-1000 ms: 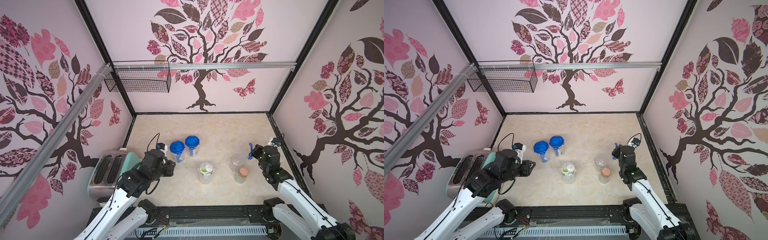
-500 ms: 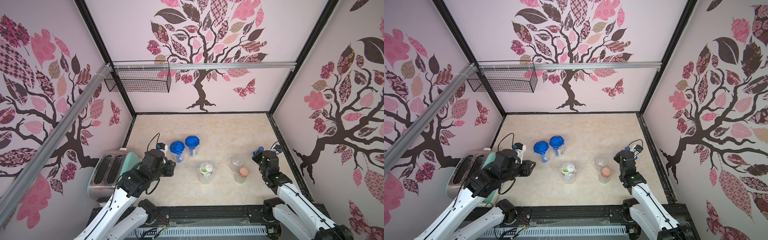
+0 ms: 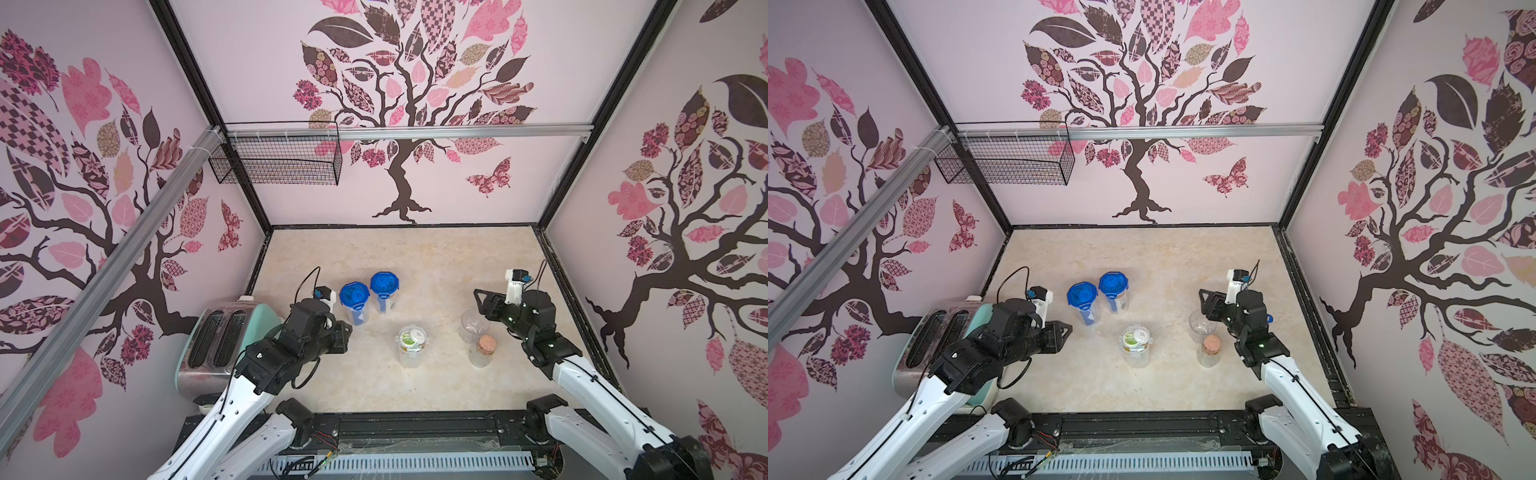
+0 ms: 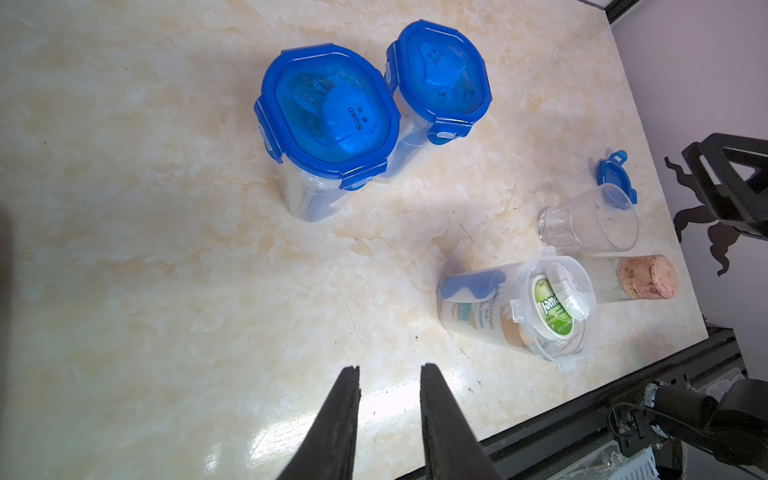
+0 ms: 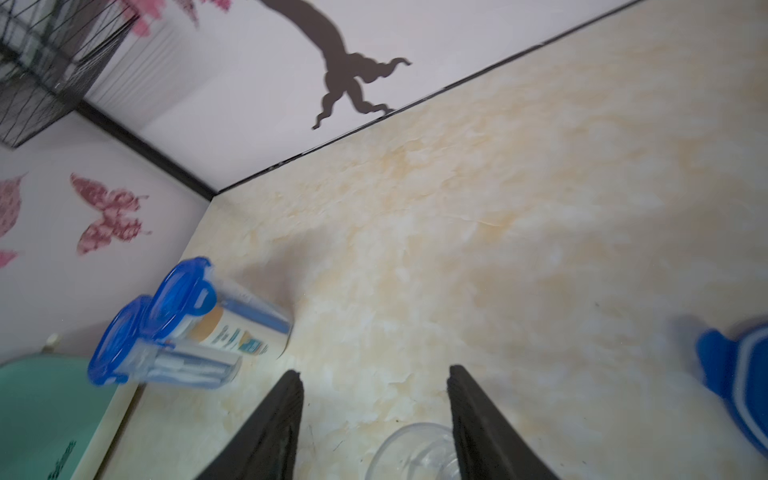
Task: Take out toiletry kits
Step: Place the lid at the center of the board.
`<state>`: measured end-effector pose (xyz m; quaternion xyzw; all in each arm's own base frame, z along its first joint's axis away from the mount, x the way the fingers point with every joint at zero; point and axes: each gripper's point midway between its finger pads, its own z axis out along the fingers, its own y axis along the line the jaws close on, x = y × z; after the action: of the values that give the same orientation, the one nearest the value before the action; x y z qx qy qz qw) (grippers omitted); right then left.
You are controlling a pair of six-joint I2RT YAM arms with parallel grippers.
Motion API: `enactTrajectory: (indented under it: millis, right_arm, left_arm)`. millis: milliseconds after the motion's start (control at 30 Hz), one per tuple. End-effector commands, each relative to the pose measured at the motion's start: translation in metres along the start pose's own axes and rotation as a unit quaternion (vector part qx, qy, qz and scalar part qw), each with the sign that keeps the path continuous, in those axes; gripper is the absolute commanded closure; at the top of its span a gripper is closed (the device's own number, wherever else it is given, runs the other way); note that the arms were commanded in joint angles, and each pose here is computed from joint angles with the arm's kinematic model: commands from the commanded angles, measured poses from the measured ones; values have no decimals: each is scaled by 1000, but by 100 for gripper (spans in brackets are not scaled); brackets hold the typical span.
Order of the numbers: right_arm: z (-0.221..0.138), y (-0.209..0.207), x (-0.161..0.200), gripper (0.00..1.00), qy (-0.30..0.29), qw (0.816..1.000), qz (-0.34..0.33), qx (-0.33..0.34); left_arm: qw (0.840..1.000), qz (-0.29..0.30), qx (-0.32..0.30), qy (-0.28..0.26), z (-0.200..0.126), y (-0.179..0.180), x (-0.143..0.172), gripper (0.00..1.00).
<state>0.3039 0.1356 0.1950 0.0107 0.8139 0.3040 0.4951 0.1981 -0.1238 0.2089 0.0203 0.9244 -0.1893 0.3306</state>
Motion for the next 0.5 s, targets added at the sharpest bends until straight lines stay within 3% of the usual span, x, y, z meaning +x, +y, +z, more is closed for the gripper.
enactTrajectory:
  millis: [0, 267, 467]
  right_arm:
    - [-5, 52, 16, 33, 43, 991, -71, -109]
    - [-32, 125, 64, 17, 64, 952, -179, -239]
    - [-37, 147, 105, 7, 61, 931, -219, -287]
  left_arm:
    - [1000, 5, 4, -8, 0, -1, -3, 70]
    - [1000, 5, 4, -5, 2, -1, -3, 70]
    - [1000, 4, 2, -9, 0, 0, -2, 70]
